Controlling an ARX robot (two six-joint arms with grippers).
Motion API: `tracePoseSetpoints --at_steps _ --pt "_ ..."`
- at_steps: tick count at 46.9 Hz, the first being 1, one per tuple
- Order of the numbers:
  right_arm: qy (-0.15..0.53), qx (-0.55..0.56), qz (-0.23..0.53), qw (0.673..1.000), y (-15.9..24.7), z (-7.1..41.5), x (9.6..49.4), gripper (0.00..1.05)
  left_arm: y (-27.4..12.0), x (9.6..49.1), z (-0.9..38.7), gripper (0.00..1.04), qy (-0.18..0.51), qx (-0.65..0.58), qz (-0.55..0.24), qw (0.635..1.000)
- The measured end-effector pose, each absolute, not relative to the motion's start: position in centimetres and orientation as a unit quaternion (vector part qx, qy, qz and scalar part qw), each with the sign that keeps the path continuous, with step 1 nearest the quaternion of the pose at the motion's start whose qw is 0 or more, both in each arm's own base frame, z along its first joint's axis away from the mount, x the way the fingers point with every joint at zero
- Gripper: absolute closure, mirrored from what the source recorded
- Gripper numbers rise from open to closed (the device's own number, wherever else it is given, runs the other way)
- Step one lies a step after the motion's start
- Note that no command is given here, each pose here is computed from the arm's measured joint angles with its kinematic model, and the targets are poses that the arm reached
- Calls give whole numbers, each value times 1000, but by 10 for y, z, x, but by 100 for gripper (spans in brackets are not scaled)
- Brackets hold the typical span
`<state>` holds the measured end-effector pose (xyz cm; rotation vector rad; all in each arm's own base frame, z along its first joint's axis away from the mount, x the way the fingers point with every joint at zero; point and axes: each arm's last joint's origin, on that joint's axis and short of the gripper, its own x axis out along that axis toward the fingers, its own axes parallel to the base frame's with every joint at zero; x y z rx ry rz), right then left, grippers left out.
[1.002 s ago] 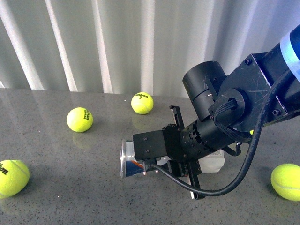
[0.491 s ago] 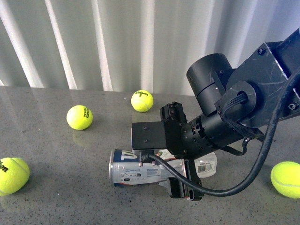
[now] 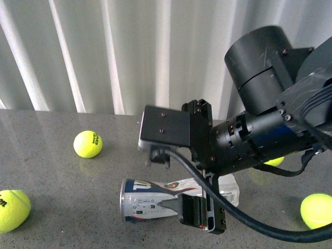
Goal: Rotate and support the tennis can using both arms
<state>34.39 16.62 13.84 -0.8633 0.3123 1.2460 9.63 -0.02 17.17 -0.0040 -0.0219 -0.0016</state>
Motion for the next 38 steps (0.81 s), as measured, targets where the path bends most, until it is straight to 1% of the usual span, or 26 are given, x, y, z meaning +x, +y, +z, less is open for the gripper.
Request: tracePoseSetpoints --at_steps 5,6,7,9,10,12,14,15,17,19,25,27,29,30,32,34,35,38 --pt "133 -326 514 782 161 168 341 7 0 96 172 7 -11 -2 -1 1000" --pt "131 -309 491 804 159 175 341 7 0 96 172 7 -11 -2 -1 1000" --pt "126 -306 484 810 158 178 341 7 0 96 172 7 -11 -2 -1 1000" --pt "141 -246 400 872 149 193 345 7 0 96 172 7 -11 -2 -1 1000" --pt "152 -222 367 891 145 197 346 7 0 96 172 7 -11 -2 -1 1000" --pt "197 -138 245 939 128 204 346 7 0 96 172 7 -11 -2 -1 1000" --pt "206 -78 145 965 113 203 339 7 0 96 172 7 -11 -2 -1 1000" --pt "201 -38 77 976 103 201 333 7 0 96 172 7 -11 -2 -1 1000" --pt "193 2 6 981 92 198 323 7 0 96 172 7 -11 -2 -1 1000" --pt "190 24 -19 981 87 198 319 7 0 96 172 7 -11 -2 -1 1000" --pt "186 56 -23 981 87 199 317 7 0 96 172 7 -11 -2 -1 1000" --pt "164 53 -17 985 87 197 316 11 0 96 172 7 -11 -2 -1 1000" --pt "114 46 -5 992 84 194 312 17 0 96 172 7 -11 -2 -1 1000" --pt "104 46 -2 994 83 193 310 19 0 96 172 7 -11 -2 -1 1000" --pt "67 33 6 997 78 189 302 26 0 96 172 7 -12 -2 0 1000" --pt "27 20 14 999 70 187 286 37 0 96 172 7 -12 -2 1 1000" --pt "17 19 14 1000 66 188 281 40 0 96 172 7 -12 -2 1 1000" --pt "0 11 5 1000 51 189 261 56 0 96 172 7 -12 -2 0 1000"
